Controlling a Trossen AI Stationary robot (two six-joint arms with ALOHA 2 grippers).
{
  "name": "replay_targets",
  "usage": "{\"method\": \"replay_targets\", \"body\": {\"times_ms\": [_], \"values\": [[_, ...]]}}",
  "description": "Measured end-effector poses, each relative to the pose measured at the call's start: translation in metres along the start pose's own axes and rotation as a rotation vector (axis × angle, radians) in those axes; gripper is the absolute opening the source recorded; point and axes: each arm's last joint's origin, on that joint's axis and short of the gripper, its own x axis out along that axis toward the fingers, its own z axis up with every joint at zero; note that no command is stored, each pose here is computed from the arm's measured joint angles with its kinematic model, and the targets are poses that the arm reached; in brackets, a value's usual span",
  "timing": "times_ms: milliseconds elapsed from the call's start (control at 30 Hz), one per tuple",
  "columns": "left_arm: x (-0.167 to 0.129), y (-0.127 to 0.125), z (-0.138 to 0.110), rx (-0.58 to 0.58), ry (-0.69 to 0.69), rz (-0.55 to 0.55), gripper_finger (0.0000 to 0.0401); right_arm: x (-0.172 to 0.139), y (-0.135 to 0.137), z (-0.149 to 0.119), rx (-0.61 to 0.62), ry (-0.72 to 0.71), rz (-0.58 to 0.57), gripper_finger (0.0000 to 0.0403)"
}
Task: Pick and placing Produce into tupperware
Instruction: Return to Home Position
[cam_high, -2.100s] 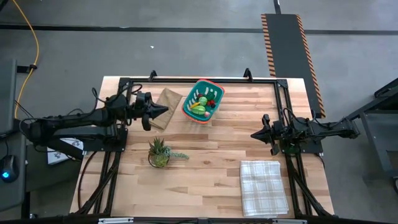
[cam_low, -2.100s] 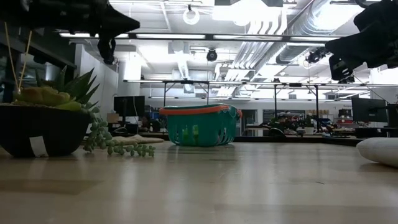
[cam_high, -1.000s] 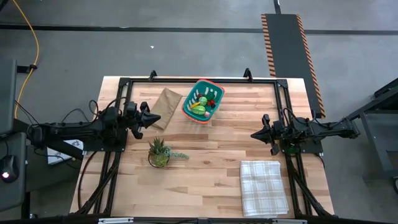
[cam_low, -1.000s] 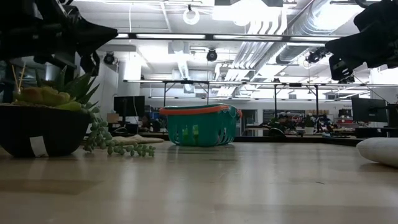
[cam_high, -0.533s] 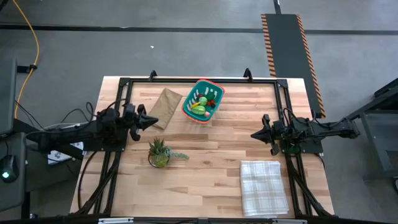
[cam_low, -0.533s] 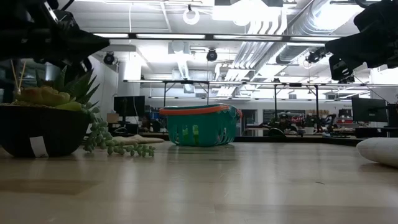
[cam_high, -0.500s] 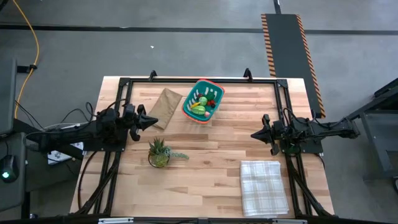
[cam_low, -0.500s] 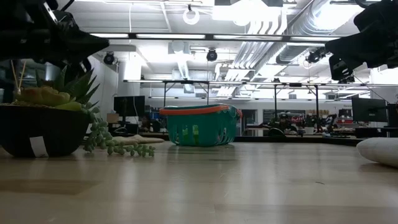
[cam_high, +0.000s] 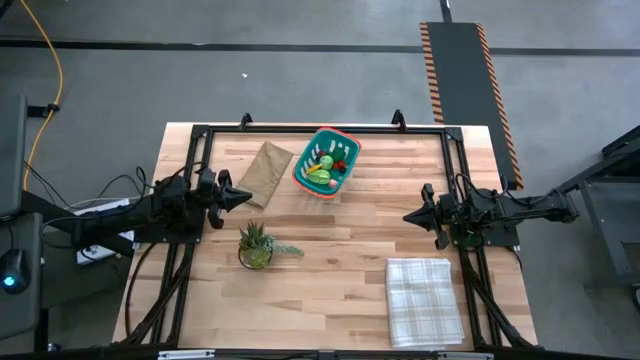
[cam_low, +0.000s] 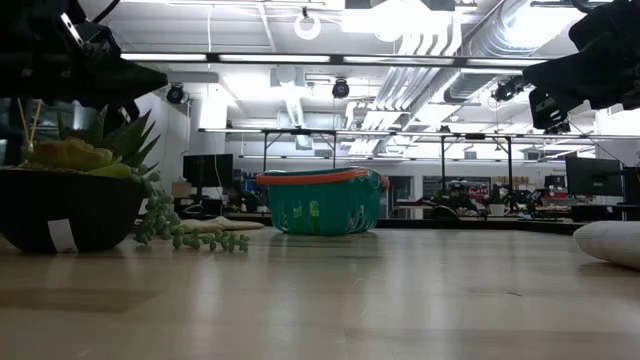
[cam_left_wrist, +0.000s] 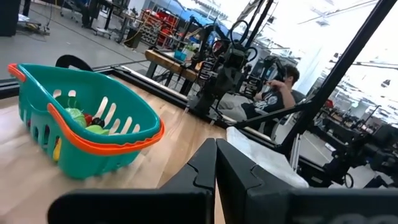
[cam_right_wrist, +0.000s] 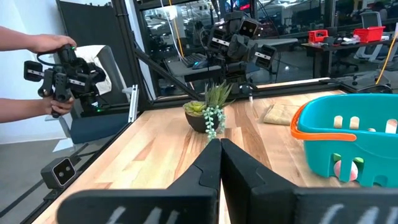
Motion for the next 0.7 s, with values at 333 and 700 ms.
{"method": "replay_targets", "body": {"times_ms": [333, 700], "values": [[-0.0001, 0.0030, -0.0003, 0.122, -0.018, 0.087, 0.0000, 0.0000, 0.0000, -0.0001, 0.000, 0.000, 0.000, 0.0000], [0.0005, 0.0032, -0.0008, 0.156, -0.006, 0.089, 0.0000, 0.0000, 0.0000, 0.0000, 0.000, 0.000, 0.000, 0.0000]]}}
